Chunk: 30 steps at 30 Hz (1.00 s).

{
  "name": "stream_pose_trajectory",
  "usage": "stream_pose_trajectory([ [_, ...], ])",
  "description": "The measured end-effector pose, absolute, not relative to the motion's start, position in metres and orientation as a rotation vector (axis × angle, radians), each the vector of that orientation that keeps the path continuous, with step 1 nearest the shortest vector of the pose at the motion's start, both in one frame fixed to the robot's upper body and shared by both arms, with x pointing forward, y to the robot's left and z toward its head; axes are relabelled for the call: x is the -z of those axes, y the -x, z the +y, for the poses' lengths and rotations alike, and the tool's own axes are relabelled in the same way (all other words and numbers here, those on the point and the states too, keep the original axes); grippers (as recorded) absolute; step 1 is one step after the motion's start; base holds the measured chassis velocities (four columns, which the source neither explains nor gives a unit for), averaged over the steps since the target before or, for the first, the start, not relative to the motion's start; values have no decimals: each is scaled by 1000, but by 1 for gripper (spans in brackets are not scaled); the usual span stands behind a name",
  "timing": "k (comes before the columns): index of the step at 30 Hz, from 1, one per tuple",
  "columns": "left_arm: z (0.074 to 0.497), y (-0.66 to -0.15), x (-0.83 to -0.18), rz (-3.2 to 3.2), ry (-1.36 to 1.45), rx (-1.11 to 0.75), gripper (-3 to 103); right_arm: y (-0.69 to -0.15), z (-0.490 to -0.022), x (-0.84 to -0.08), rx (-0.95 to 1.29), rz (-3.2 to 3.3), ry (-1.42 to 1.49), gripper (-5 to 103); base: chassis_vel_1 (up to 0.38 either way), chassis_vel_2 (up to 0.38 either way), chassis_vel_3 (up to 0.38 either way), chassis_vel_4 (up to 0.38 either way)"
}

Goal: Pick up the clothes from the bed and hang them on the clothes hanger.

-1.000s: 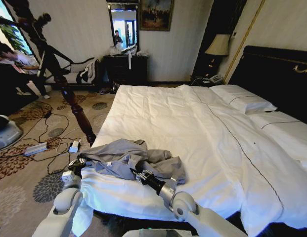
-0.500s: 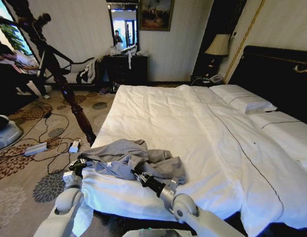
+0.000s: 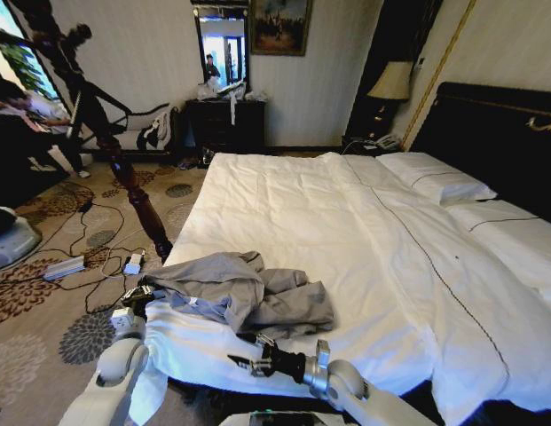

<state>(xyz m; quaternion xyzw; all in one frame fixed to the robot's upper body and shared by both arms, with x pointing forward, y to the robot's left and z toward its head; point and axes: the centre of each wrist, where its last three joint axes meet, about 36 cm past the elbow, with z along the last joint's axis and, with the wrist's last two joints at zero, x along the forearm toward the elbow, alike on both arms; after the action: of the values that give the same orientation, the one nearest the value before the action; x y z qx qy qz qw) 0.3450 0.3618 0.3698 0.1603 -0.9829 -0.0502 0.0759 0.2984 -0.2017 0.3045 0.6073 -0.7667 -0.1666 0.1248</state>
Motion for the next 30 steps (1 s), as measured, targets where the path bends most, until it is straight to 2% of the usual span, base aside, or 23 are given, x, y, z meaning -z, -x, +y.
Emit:
stream_pose_trajectory([
  [2,362,-345,-370,-2947,-481,151,0,-298,-203,-304,465,-2236,-1770,89,0,0,0,0],
  [3,361,-345,-371,-2948,-478,149,0,-297,-209,-302,369,-2252,-1747,97,0,0,0,0],
  [7,360,-345,-371,-2947,-475,148,0,-295,-216,-304,304,-2287,-1699,100,0,0,0,0],
  [14,357,-346,-370,-2946,-472,141,0,-300,-209,-333,510,-2405,-1459,100,0,0,0,0],
  [20,355,-346,-370,-2947,-470,138,0,-314,-219,-344,397,-2397,-1299,100,0,0,0,0],
  [30,356,-345,-367,-2937,-486,142,0,-336,-193,-356,548,-2360,-1363,100,0,0,0,0],
])
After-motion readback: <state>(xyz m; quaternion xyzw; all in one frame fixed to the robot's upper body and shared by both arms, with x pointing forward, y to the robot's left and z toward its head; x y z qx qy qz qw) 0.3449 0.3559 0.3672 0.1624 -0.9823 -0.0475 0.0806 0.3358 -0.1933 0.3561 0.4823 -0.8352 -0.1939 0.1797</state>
